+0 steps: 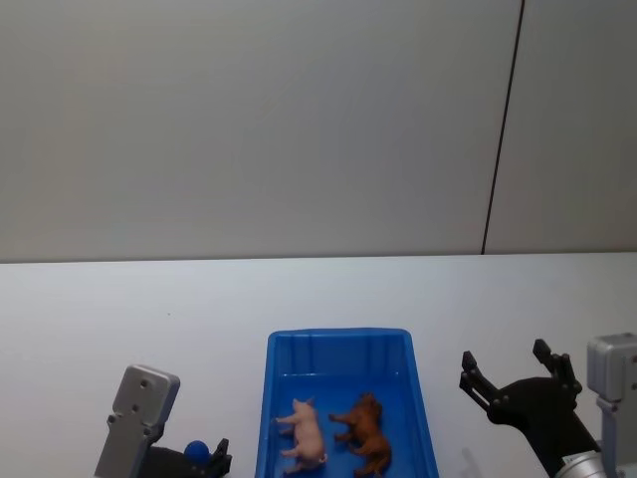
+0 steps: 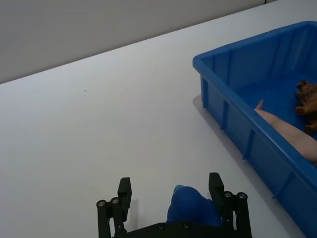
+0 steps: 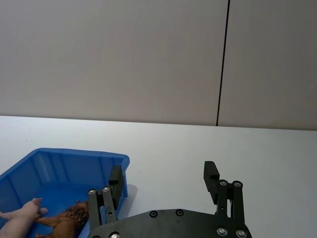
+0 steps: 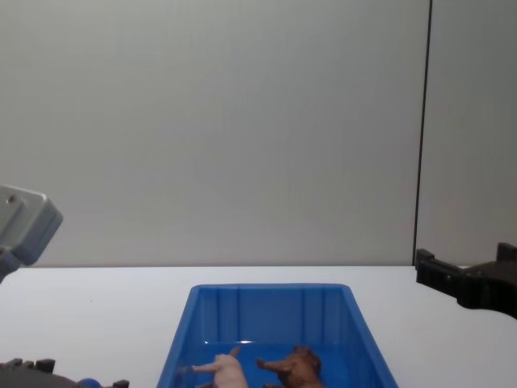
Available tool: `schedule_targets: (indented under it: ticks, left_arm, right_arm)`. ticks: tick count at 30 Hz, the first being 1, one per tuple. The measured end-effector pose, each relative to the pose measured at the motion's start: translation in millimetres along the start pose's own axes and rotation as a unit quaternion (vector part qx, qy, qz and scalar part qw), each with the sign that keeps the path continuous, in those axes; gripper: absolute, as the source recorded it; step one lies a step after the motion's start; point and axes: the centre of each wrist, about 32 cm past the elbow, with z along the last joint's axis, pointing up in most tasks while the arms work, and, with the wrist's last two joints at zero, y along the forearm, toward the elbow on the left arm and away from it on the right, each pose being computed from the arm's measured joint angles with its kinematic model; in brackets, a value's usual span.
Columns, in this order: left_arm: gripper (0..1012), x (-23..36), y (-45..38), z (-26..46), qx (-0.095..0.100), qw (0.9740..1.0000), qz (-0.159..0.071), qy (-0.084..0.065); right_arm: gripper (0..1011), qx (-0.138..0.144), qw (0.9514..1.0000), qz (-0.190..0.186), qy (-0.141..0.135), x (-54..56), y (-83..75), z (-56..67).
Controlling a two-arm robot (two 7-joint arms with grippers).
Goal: Pick up the two dolls from the table and place them into the box.
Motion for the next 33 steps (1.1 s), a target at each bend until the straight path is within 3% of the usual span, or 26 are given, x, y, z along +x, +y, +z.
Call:
schedule_targets:
  ticks: [9,18,22,33]
  left_arm:
    - [809,-1.1,0.7,-4.5,0.007,1.0,-0.004,0.001]
    - [504,-1.9,1.1,-9.4,0.009,0.9999,-0.008,0.003]
    - [414,-2.1,1.2,-11.3,0.007,0.9999,-0.01,0.003]
    - [327,-2.9,1.4,-13.8,-0.017,0.9997,-0.017,0.0]
  right_arm:
    - [1001,0.0,1.0,0.0,0.0,0.0,0.0,0.0]
    - [1001,0.0,1.0,0.0,0.0,0.0,0.0,0.0]
    - [1001,0.0,1.0,0.0,0.0,0.0,0.0,0.0]
    - [1001,0.0,1.0,0.0,0.0,0.0,0.0,0.0]
